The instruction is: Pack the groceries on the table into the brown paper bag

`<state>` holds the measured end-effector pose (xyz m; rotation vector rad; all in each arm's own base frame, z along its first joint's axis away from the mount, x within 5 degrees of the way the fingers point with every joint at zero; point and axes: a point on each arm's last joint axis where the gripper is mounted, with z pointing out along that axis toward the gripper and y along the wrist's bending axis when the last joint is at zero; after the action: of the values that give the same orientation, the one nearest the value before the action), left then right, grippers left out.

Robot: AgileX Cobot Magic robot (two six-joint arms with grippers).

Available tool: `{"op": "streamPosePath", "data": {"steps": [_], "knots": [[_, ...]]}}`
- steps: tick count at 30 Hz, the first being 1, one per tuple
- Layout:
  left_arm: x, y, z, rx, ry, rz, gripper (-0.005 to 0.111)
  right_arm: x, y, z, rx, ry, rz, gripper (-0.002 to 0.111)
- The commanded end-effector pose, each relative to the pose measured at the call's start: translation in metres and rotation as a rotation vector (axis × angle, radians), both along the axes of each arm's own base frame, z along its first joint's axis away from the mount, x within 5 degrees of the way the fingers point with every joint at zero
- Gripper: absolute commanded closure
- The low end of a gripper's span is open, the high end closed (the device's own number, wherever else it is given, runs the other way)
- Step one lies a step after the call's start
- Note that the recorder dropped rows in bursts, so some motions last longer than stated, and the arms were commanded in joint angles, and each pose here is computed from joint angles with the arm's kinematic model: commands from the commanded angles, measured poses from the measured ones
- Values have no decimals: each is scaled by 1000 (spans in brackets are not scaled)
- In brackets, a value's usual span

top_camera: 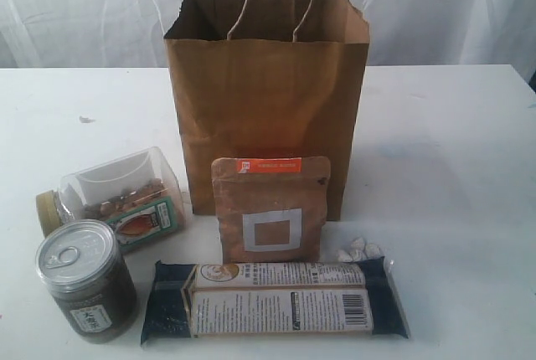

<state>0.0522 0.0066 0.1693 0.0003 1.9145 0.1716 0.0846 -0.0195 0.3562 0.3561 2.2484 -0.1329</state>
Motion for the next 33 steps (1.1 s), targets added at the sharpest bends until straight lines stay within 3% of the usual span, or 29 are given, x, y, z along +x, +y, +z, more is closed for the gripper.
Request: {"op": "streamPosePath", "data": {"steps": [1, 4, 8, 12, 16, 26, 33], "knots": [[0, 0, -1, -1, -2, -3, 107, -11, -3, 12, -50, -157, -13, 100], [0, 0, -1, -1, -2, -3, 107, -20, -4, 25, -132, -382, 20, 100], [0, 0, -1, -1, -2, -3, 107, -27, 8, 40, -243, -816, 154, 100], [0, 0, -1, -1, -2, -3, 107, -27, 24, 29, -287, -1123, 310, 100], [0, 0, -1, -1, -2, -3, 107, -16, 30, -4, -281, -1142, 381, 100], [0, 0, -1, -1, -2, -3, 107, 2, 22, -94, -220, -743, 340, 100], [0, 0, -1, -1, -2, -3, 107, -19, 23, -121, -218, -828, 334, 100]]}}
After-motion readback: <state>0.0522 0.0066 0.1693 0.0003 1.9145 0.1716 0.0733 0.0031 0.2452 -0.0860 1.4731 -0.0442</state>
